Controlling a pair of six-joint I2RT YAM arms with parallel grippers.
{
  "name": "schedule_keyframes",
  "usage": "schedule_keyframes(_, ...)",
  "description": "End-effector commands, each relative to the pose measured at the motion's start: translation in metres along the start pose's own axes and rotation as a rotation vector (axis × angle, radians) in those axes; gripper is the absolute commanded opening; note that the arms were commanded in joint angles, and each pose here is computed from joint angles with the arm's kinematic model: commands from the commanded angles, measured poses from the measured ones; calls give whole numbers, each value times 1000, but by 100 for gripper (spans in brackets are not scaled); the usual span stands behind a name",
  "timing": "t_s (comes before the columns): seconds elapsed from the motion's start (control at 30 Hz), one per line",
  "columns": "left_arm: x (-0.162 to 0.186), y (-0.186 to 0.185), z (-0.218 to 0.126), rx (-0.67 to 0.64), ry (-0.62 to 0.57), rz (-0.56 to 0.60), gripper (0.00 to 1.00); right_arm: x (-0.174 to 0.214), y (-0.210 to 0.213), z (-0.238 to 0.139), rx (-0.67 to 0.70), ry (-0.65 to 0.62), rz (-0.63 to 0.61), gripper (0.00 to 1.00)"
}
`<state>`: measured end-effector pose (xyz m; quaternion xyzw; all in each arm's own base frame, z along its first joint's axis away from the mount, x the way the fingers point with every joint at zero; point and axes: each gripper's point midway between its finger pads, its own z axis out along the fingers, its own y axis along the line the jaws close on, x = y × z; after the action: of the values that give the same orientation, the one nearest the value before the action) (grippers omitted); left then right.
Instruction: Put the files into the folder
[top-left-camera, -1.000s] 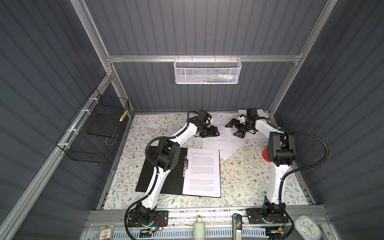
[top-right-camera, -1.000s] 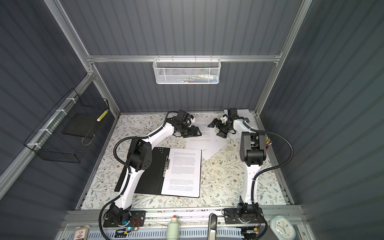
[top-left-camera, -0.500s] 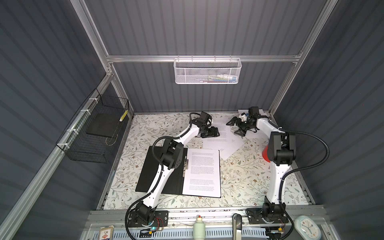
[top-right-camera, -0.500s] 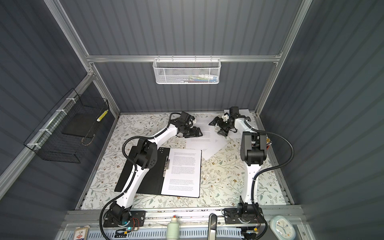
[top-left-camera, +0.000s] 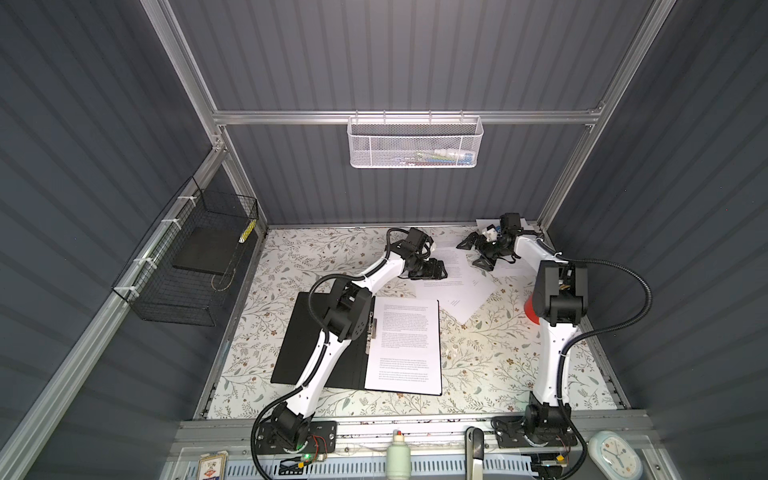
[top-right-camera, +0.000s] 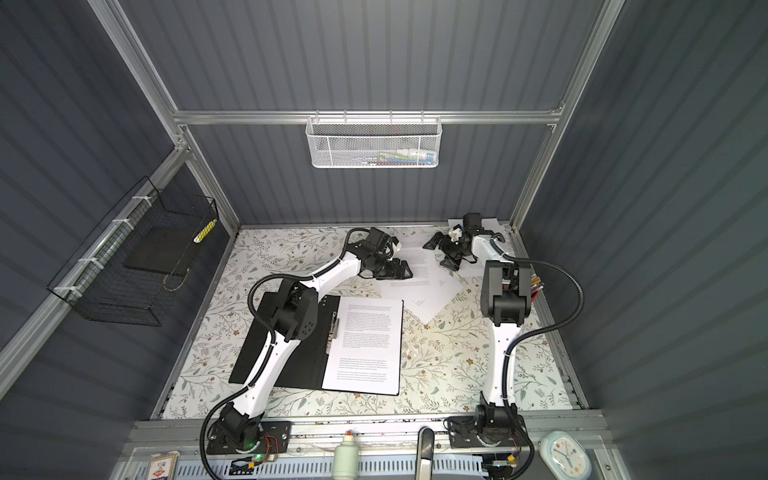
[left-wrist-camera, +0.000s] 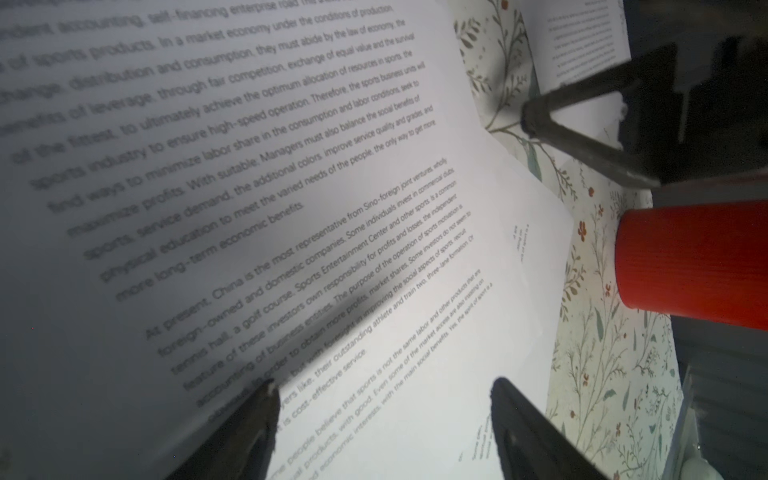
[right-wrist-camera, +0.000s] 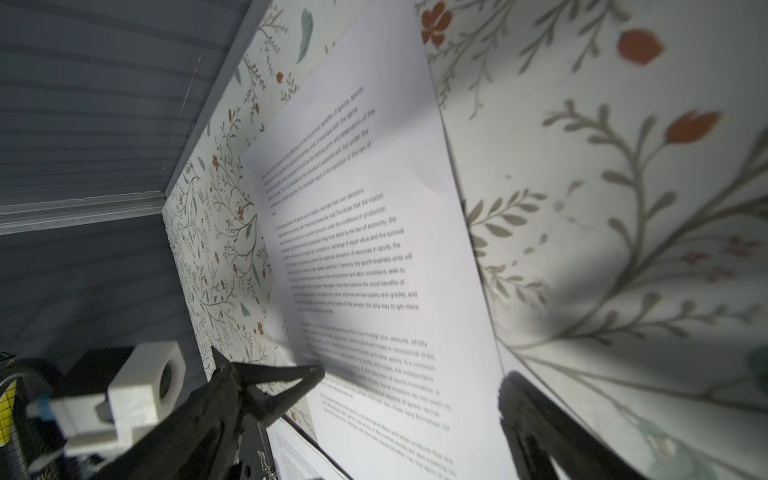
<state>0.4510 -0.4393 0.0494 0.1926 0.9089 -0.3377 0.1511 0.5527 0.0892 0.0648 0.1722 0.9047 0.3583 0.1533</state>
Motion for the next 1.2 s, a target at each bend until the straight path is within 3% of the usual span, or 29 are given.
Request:
schedule_keyframes(0.0, 66, 21, 21, -49, 192, -57, 81, -16, -1, -4, 8, -33, -16, 99)
schedule_keyframes(0.4, 119, 18, 19, -65, 309, -48, 80, -35, -6, 12, -5, -37, 16, 99)
schedule_keyframes(0.9, 141, 19, 8, -78, 371, -30, 80, 18, -21, 37, 198, 103, -33, 99)
schedule_keyframes(1.17, 143, 23, 11, -89, 380, -35, 80, 46, -12, 46, 165, 183, -34, 99)
